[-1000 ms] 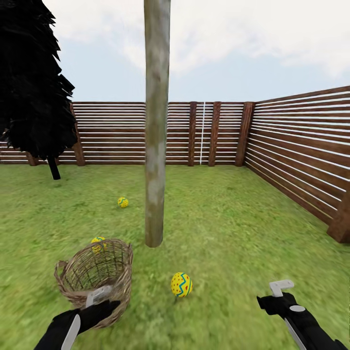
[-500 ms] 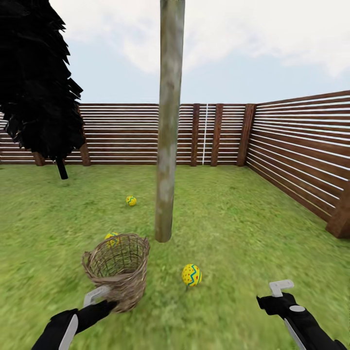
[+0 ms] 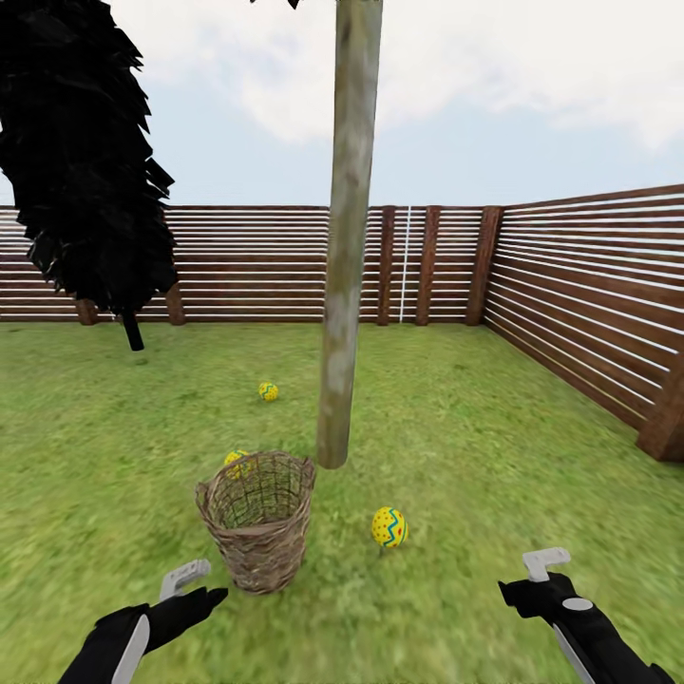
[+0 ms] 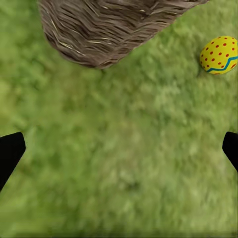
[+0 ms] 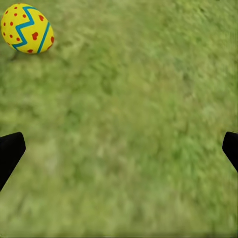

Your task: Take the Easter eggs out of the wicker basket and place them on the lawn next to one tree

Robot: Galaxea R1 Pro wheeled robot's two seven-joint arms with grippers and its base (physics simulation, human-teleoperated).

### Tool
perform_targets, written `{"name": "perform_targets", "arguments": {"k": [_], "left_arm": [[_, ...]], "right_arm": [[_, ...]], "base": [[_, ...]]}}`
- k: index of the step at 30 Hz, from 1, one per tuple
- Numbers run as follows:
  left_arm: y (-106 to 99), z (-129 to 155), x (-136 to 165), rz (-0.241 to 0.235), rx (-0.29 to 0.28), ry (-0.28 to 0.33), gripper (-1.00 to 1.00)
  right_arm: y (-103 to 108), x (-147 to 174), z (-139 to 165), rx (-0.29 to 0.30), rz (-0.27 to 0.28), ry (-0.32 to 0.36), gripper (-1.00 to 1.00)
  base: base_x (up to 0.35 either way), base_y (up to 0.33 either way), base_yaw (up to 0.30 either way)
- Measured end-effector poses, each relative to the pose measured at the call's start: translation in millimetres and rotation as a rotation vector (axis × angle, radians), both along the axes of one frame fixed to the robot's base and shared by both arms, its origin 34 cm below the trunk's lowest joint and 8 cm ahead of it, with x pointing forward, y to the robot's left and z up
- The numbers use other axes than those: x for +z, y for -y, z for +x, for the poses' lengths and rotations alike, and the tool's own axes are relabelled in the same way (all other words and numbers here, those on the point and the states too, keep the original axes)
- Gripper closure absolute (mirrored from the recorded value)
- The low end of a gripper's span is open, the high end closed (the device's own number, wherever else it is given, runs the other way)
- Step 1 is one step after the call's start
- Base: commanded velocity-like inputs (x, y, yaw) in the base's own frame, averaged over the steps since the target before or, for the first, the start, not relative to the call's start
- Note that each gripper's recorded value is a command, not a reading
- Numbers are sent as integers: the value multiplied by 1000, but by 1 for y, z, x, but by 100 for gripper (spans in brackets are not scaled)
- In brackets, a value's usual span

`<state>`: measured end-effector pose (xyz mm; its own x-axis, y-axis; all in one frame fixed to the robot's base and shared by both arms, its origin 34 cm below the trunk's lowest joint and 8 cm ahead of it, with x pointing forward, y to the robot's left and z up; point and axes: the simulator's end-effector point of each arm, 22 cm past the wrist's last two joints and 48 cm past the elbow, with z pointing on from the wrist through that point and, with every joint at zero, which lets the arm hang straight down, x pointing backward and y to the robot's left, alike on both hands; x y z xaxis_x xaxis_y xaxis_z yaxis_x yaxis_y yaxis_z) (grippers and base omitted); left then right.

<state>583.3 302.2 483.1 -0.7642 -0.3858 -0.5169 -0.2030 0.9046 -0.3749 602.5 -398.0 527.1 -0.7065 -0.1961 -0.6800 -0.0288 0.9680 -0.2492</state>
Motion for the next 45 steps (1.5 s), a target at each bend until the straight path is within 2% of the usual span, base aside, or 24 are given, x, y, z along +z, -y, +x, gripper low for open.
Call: {"name": "perform_targets", "arguments": {"k": [14, 21, 31, 33, 35, 37, 41, 45], "left_arm": [[1, 4, 28, 3, -2, -4, -100], [1, 6, 41, 5, -4, -6, -100], [5, 7, 58, 6, -13, -15, -100], [5, 6, 61, 6, -11, -21, -100], [8, -4, 52, -5, -10, -57, -100], [6, -6, 54, -9, -6, -65, -100], [-12, -11, 58, 9, 5, -86, -100], [-17, -15, 62, 14, 6, -103, -100]], "right_arm": [[1, 28, 4, -1, -1, -2, -100], [7, 32, -2, -15, -2, -31, -100], [5, 48, -1, -13, 3, -41, -100], [8, 48, -4, -19, 1, -55, -100], [16, 27, -24, -41, 3, -119, -100], [16, 25, -28, -44, 7, -133, -100], [7, 26, -32, -43, 18, -151, -100], [10, 28, -36, -54, 20, -168, -100]], "base": [[-2, 2, 0], [0, 0, 0], [0, 0, 0], [0, 0, 0], [0, 0, 0], [0, 0, 0], [0, 0, 0], [0, 0, 0]]}}
